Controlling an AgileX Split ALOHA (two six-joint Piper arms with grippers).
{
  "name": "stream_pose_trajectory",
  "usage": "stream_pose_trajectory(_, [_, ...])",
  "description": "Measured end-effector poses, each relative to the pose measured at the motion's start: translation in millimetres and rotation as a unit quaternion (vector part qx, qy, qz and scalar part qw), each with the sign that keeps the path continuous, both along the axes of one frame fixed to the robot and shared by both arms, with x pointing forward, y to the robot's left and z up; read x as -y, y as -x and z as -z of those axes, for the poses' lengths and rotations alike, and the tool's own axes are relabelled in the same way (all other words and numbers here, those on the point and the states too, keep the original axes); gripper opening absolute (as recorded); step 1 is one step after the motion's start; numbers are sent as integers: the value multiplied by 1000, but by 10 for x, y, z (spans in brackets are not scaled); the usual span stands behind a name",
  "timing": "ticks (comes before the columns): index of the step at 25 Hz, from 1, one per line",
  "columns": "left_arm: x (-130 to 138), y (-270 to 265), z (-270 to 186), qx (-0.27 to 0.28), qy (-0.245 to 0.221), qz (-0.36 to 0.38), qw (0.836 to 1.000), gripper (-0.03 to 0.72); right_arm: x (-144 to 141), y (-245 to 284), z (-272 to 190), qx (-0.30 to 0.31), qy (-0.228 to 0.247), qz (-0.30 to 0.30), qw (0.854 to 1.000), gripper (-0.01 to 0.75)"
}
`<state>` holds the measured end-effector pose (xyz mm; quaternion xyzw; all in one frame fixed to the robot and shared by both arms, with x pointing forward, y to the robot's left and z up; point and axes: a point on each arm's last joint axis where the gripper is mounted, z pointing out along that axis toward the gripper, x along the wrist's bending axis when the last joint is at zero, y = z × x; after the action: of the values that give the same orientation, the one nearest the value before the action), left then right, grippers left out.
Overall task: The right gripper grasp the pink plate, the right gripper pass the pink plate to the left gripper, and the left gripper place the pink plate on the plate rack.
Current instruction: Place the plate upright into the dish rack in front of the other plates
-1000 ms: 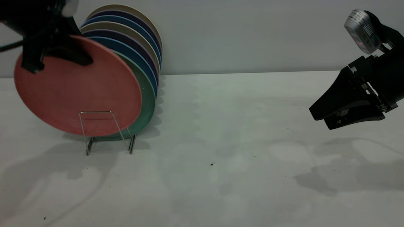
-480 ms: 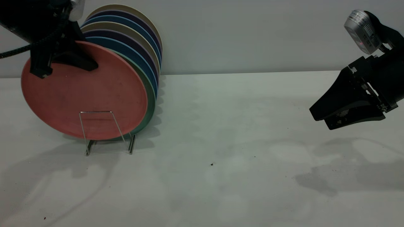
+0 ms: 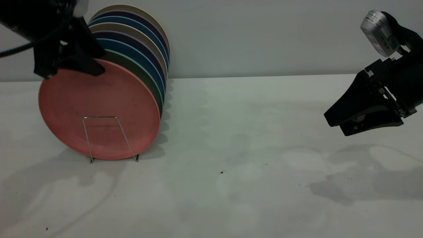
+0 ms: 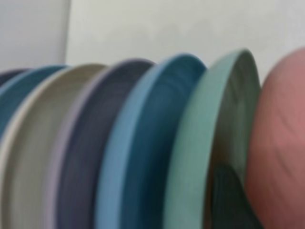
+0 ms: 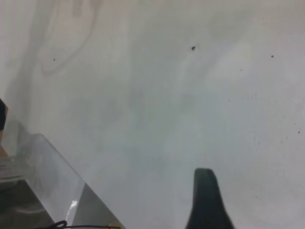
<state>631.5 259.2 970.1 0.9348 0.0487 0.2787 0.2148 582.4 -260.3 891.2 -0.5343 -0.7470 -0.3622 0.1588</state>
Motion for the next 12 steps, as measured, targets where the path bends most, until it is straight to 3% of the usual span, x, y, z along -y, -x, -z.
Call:
stream_pose_trajectory(6, [44,144,-414,23,35,2,999,401,0,0,0,0,0,0,1000,532])
stream_pose_trajectory(9, [92,270,-584,-5,78,-5,997,401,-2,2,-2,0,-1,-2,1000,532])
stream_pose_trajectory(12, [130,373,-685,-72,150,-65,984,399,-19,7,-19,-2,-15,-4,1000,532])
